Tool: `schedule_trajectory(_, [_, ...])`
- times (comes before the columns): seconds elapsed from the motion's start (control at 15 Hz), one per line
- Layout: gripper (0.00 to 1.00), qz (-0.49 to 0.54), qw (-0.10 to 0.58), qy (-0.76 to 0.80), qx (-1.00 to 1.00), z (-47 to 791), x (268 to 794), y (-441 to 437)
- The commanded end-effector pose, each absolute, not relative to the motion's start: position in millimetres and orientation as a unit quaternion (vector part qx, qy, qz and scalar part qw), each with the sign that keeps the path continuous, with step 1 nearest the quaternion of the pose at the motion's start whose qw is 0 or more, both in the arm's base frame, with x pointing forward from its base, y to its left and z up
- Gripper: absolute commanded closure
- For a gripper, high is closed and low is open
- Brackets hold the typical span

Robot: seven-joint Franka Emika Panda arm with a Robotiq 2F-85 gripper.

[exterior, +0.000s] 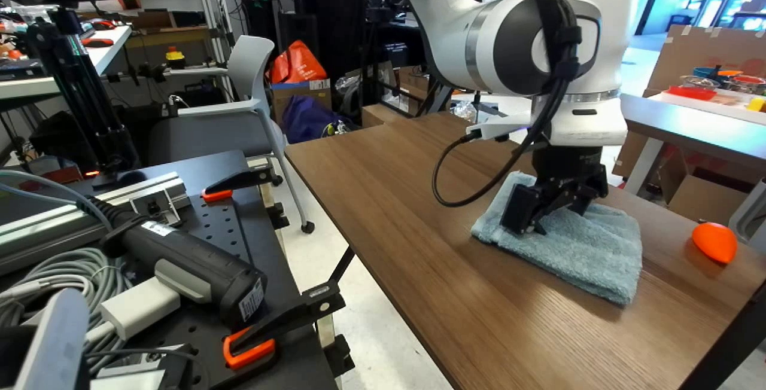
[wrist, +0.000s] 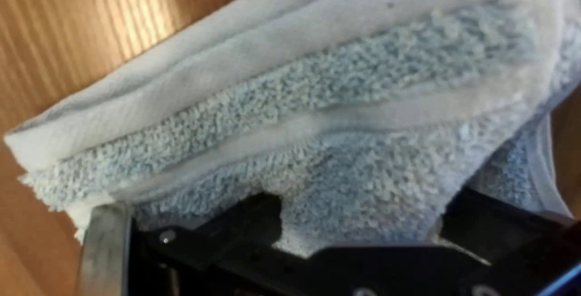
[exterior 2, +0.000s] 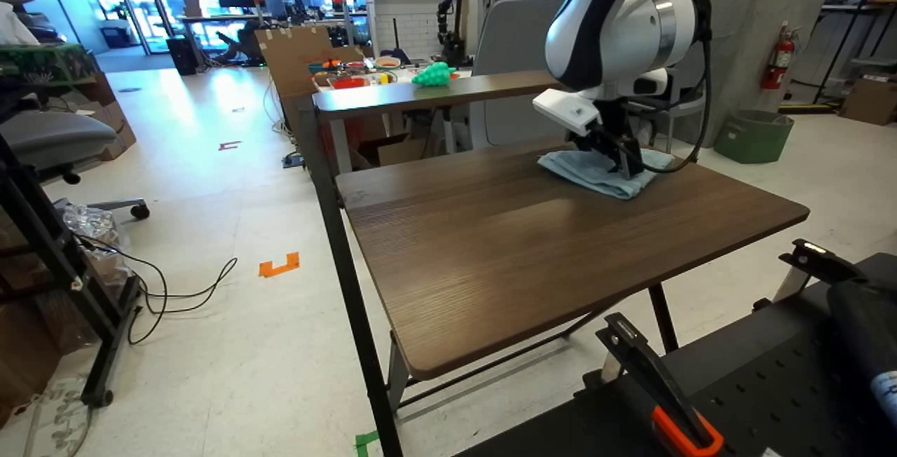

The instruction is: Use towel to wipe the table

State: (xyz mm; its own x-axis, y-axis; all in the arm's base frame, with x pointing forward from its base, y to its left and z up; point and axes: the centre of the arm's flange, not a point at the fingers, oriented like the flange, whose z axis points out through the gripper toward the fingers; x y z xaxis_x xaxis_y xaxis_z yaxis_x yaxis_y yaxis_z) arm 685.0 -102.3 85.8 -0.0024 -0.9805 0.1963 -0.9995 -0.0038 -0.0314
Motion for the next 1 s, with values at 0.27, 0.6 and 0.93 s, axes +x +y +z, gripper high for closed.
schedule_trajectory(0.27, [0.0, 0.035, 0.194, -0.657, 0.728, 57.7, 634.5, -118.3])
schedule_trajectory(0.6, [0.0, 0.067, 0.19, -0.631, 0.749, 82.3, 653.3, -113.3])
schedule_trajectory(0.93, [0.0, 0.06, 0.19, -0.629, 0.752, 85.7, 661.6, -95.8])
